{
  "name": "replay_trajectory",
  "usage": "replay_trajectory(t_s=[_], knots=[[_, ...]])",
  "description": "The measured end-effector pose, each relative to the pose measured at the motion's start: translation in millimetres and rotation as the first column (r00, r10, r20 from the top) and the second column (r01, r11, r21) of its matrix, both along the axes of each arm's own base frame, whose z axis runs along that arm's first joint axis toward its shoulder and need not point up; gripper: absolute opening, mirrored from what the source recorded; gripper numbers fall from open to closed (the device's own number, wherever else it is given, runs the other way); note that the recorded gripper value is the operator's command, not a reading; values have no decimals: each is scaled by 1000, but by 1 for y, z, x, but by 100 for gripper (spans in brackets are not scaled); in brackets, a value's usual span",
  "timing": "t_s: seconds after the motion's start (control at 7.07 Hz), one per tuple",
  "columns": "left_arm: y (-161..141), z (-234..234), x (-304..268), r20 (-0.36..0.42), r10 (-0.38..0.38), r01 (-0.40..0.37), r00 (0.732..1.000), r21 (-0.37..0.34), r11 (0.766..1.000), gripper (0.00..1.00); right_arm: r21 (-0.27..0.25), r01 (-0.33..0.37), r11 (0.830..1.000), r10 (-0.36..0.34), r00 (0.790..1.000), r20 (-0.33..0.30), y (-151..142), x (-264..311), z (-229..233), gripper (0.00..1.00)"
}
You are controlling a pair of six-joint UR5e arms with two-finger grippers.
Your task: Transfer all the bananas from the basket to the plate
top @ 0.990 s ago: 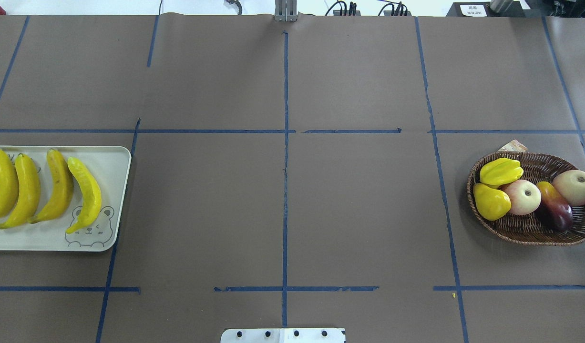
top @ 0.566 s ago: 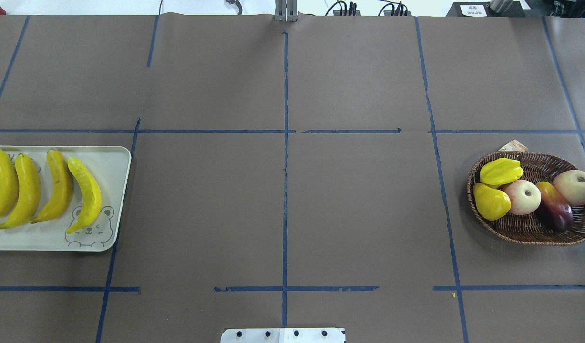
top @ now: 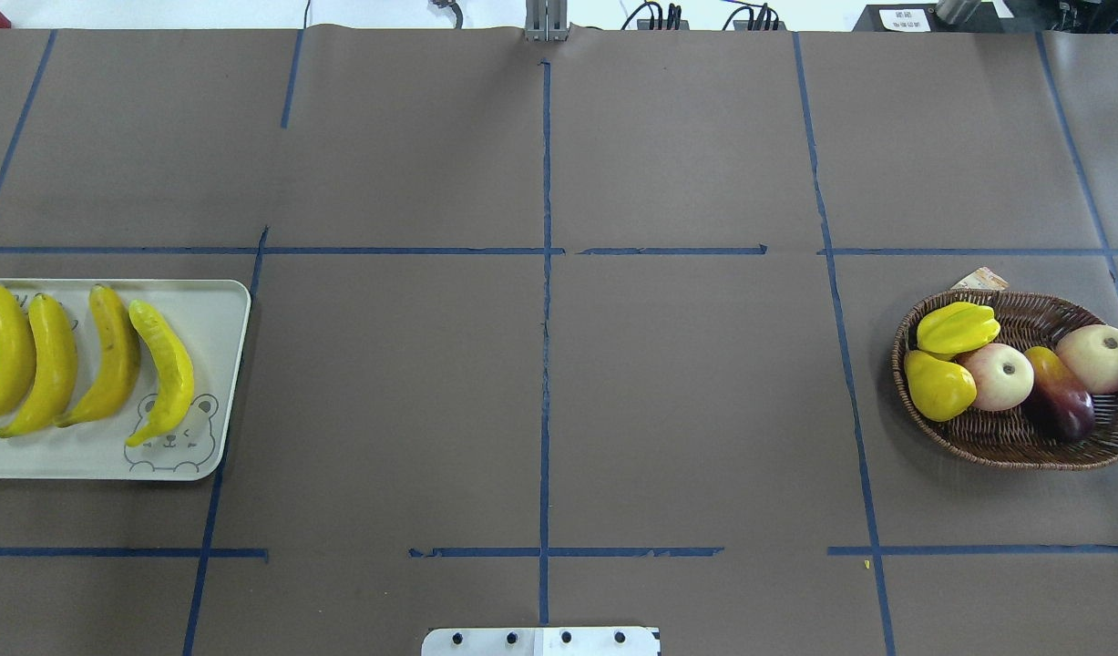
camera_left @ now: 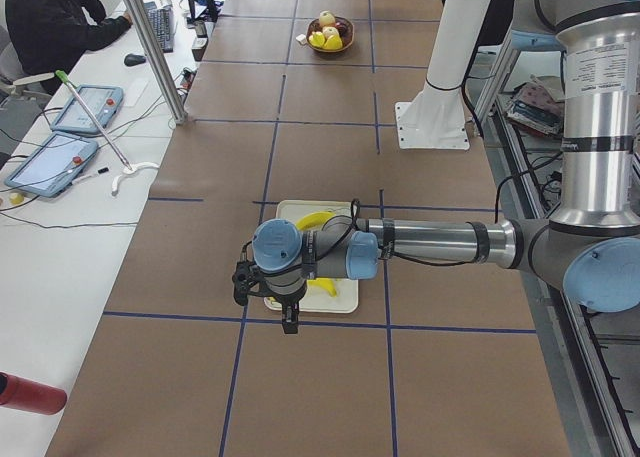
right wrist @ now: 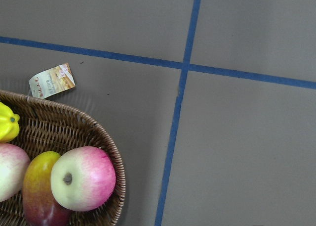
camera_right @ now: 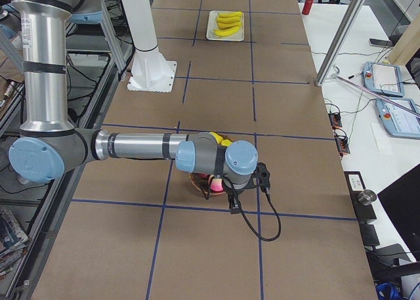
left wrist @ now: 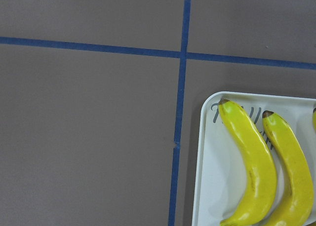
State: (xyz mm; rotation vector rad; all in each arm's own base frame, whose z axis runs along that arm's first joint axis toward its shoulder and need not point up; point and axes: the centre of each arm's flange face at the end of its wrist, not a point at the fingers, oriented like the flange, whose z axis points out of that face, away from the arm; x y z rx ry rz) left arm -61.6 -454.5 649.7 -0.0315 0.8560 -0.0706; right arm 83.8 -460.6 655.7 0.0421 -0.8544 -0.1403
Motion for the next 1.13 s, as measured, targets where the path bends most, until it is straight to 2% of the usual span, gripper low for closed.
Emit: replay_trajectory(t_s=[0.28,1.13], knots=[[-1,-1,0,-2,-8,8,1000,-8,1000,100,-38,-47,998,47,999,-9,11,23,20,100],[-2,-1,0,-5,-11,11,1000,-10,1000,100,-48,-67,997,67,998,-19,14,31,22,100]])
